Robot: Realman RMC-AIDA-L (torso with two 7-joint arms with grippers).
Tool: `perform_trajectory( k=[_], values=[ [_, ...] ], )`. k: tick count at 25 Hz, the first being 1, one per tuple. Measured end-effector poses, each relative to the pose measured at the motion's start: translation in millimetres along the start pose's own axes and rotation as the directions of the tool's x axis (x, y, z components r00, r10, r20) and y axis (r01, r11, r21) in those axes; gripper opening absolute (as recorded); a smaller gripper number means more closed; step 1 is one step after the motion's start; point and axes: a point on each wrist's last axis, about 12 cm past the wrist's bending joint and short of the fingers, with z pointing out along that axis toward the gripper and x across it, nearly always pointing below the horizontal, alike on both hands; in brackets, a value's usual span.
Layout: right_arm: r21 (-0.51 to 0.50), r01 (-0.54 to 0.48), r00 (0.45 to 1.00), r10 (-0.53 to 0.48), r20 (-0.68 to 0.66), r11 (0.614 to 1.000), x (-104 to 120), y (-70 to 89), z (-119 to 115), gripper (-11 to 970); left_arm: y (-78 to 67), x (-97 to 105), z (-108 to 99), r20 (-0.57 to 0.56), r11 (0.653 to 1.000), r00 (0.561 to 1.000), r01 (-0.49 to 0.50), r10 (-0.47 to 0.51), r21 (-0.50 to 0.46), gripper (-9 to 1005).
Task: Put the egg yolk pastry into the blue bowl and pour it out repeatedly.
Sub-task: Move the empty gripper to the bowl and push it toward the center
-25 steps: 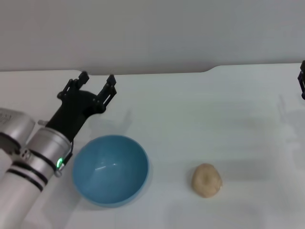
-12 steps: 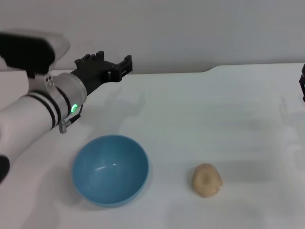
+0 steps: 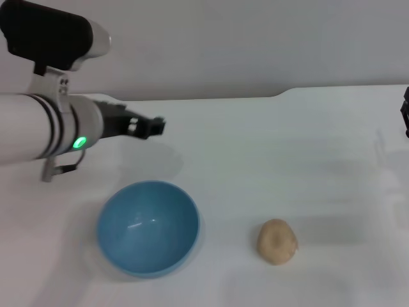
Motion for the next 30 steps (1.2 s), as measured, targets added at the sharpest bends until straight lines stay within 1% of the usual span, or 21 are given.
perform_trajectory(
  k=[2,3,4,7,12,18,25,30],
  values=[
    [-0.001,0.0,1.0,0.0,0.001,1.0,0,0.3,0,466,5.7,-1,-8,-0.085,1.0,0.996,0.006,-0.007,-0.012,724],
    [-0.002,0.0,1.0,0.0,0.003,1.0,-1,0.6,1,466,11.9,-1,-14,-0.163,1.0,0.986,0.017,-0.021,-0.025,724],
    [-0.002,0.0,1.0,0.0,0.003,1.0,-1,0.6,1,466,11.9,-1,-14,-0.163,1.0,0.986,0.017,-0.021,-0.025,724],
    [-0.004,0.0,1.0,0.0,0.004,1.0,-1,1.0,2,467,17.3,2,-19,-0.247,0.999,0.968,0.034,-0.042,-0.036,723],
    [-0.006,0.0,1.0,0.0,0.007,1.0,-2,1.7,3,467,18.6,6,-23,-0.356,0.998,0.933,0.022,-0.04,-0.052,723],
    [-0.01,0.001,1.0,0.0,0.011,1.0,-3,2.7,5,467,13.8,8,-27,-0.447,0.998,0.894,-0.029,0.002,-0.054,723],
    [-0.012,0.0,1.0,0.0,0.005,1.0,-4,3.8,8,466,5.4,13,-26,-0.504,0.999,0.863,-0.039,0.018,-0.031,722],
    [-0.012,-0.001,1.0,0.001,0.002,1.0,-4,4.2,9,466,-8.2,12,-20,-0.541,0.998,0.84,-0.066,0.048,-0.014,722]
  ],
)
